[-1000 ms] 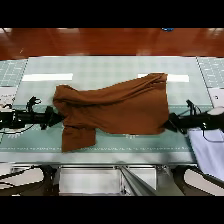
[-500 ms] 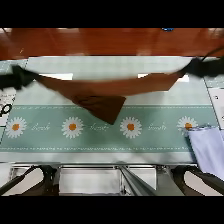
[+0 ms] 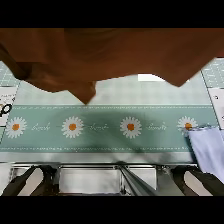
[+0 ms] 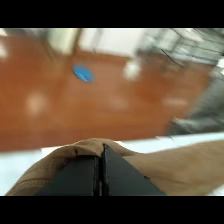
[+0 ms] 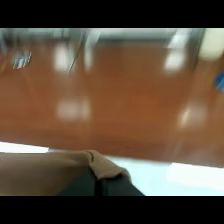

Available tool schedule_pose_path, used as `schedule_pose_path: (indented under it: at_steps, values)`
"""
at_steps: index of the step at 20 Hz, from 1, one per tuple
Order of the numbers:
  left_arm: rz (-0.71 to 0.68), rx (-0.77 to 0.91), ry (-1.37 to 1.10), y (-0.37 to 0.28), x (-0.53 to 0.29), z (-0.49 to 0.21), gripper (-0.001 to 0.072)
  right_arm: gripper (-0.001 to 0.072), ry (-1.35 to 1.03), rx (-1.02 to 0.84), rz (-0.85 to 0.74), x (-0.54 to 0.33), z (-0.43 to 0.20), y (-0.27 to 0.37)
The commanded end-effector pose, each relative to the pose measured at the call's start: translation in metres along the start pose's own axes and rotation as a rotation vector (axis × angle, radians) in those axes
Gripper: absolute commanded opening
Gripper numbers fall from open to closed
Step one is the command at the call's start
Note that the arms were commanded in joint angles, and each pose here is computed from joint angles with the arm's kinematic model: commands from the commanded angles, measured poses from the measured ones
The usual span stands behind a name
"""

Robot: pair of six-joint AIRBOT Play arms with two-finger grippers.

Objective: Fold the shirts.

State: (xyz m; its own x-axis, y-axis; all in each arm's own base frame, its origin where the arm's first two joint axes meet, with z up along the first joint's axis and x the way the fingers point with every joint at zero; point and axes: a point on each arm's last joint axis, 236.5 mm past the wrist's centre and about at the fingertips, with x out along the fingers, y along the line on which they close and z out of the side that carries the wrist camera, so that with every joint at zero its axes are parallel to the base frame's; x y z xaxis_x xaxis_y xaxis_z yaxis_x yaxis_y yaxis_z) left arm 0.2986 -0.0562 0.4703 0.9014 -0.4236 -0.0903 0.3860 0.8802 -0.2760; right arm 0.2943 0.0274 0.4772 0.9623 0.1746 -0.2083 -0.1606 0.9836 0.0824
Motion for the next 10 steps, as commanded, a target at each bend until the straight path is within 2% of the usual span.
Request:
schedule_pose_path:
  at_steps: [1,3,5,7,10]
  values:
    - [0.192,0.190,-0.127,-0.038,-0.069,0.025,0.0014,0.0029,-0.136,-0.062,-0.080,-0.078,0.021,0.012]
    - [0.346,0.262,-0.188,-0.045,-0.116,0.027,0.0015,0.0029,-0.148,-0.080,-0.103,-0.109,0.012,0.018]
    - [0.427,0.311,-0.247,-0.052,-0.166,0.026,0.0014,0.0029,-0.131,-0.087,-0.138,-0.131,-0.004,0.019]
    - [0.426,0.301,-0.264,-0.053,-0.208,0.017,0.0014,0.0029,-0.118,-0.083,-0.153,-0.145,-0.020,0.021]
    - [0.398,0.195,-0.126,-0.030,-0.224,-0.023,0.0014,0.0029,-0.044,-0.053,-0.148,-0.146,-0.050,0.022]
